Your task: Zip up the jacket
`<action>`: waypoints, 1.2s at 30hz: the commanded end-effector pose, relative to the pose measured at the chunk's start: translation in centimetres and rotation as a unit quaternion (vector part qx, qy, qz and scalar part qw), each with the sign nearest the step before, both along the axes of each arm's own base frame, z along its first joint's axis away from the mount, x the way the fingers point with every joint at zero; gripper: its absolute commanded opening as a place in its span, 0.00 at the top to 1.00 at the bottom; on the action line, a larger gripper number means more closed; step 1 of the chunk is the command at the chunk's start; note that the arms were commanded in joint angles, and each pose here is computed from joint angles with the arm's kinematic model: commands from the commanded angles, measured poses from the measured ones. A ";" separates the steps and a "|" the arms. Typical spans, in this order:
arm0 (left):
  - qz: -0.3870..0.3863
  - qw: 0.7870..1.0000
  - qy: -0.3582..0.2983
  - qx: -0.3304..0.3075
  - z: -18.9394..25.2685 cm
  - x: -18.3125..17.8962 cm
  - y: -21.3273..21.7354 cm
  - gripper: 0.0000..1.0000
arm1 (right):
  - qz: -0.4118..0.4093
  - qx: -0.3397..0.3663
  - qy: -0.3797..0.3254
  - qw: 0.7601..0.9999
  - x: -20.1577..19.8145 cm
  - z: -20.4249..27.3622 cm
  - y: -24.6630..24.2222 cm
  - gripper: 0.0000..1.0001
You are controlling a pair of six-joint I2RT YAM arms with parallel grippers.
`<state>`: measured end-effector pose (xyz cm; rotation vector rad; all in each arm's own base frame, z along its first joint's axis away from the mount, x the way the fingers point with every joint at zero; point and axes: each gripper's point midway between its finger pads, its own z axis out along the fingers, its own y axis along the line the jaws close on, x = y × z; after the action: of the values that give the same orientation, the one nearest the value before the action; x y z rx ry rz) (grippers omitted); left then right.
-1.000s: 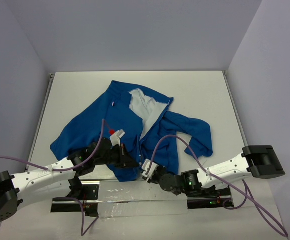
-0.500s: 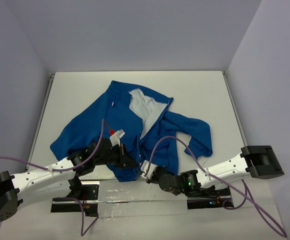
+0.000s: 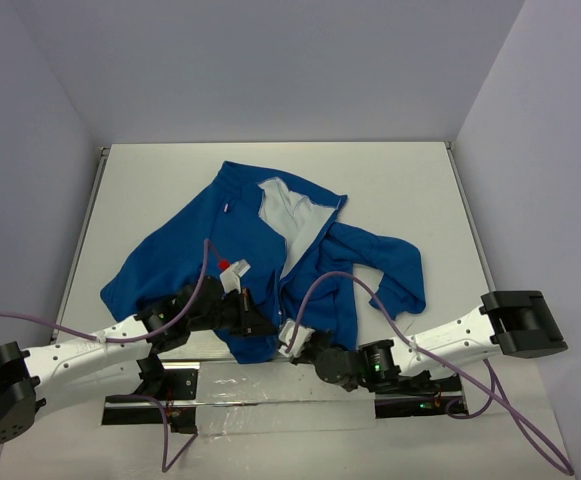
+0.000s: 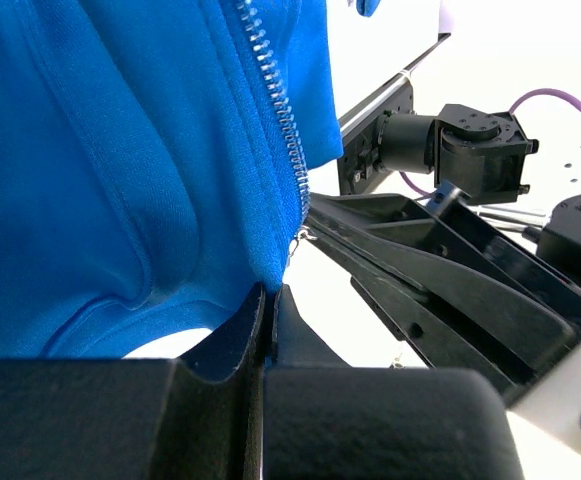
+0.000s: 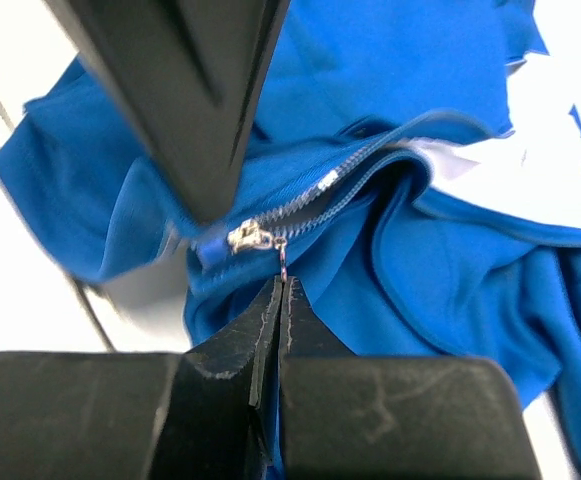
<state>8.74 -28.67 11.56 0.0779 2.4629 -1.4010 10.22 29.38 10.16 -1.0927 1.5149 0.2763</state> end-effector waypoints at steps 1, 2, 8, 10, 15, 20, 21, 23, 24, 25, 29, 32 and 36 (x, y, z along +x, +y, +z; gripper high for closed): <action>-0.029 1.000 0.005 -0.011 0.3 -1.1 -0.3 1.00 | -0.065 0.011 -0.045 0.997 1.9 3.1 0.0 1.00; -0.031 0.999 0.006 -0.009 0.2 -1.2 -0.2 1.00 | -0.069 0.011 -0.050 0.996 2.1 3.5 0.2 1.00; -0.034 0.999 0.009 -0.009 0.2 -1.3 -0.2 1.00 | -0.094 0.021 -0.052 0.994 3.3 4.5 0.2 1.00; -0.034 0.999 0.010 -0.011 0.1 -1.4 -0.1 1.00 | -0.103 0.018 -0.054 0.993 3.9 4.5 0.1 1.00; -0.036 0.999 0.019 -0.015 -0.1 -1.8 0.0 1.00 | -0.124 0.011 -0.057 0.991 5.8 4.9 -0.1 1.00; -0.037 0.999 0.023 -0.019 0.0 -2.2 0.0 1.00 | -0.140 0.007 -0.059 0.988 8.1 5.6 0.2 1.00; -0.038 0.999 0.023 -0.021 0.1 -2.2 0.0 1.00 | -0.143 0.007 -0.060 0.988 8.5 5.7 0.3 1.00; -0.039 0.999 0.025 -0.023 0.2 -2.4 0.0 1.00 | -0.151 0.006 -0.057 0.987 9.9 5.9 0.3 1.00; -0.041 0.999 0.025 -0.025 0.3 -2.6 0.0 1.00 | -0.154 0.003 -0.054 0.987 10.7 5.8 0.3 1.00; -0.043 0.998 0.026 -0.026 0.3 -2.7 0.0 1.00 | -0.162 0.002 -0.060 0.985 11.3 5.8 0.1 1.00; -0.047 0.998 0.030 -0.032 0.5 -3.2 -0.1 1.00 | -0.179 0.003 -0.076 0.981 13.4 5.9 -0.3 1.00; -0.051 0.998 0.034 -0.031 0.6 -3.8 -0.1 1.00 | -0.181 -0.002 -0.069 0.981 15.1 5.6 -0.2 1.00; -0.053 0.997 0.034 -0.036 1.2 -4.4 0.2 1.00 | -0.167 -0.025 -0.054 0.984 17.0 4.6 0.4 1.00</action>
<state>6.77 -28.81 12.28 0.0931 2.4442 -1.4900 24.48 28.41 12.28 -0.9118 1.6150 -0.0869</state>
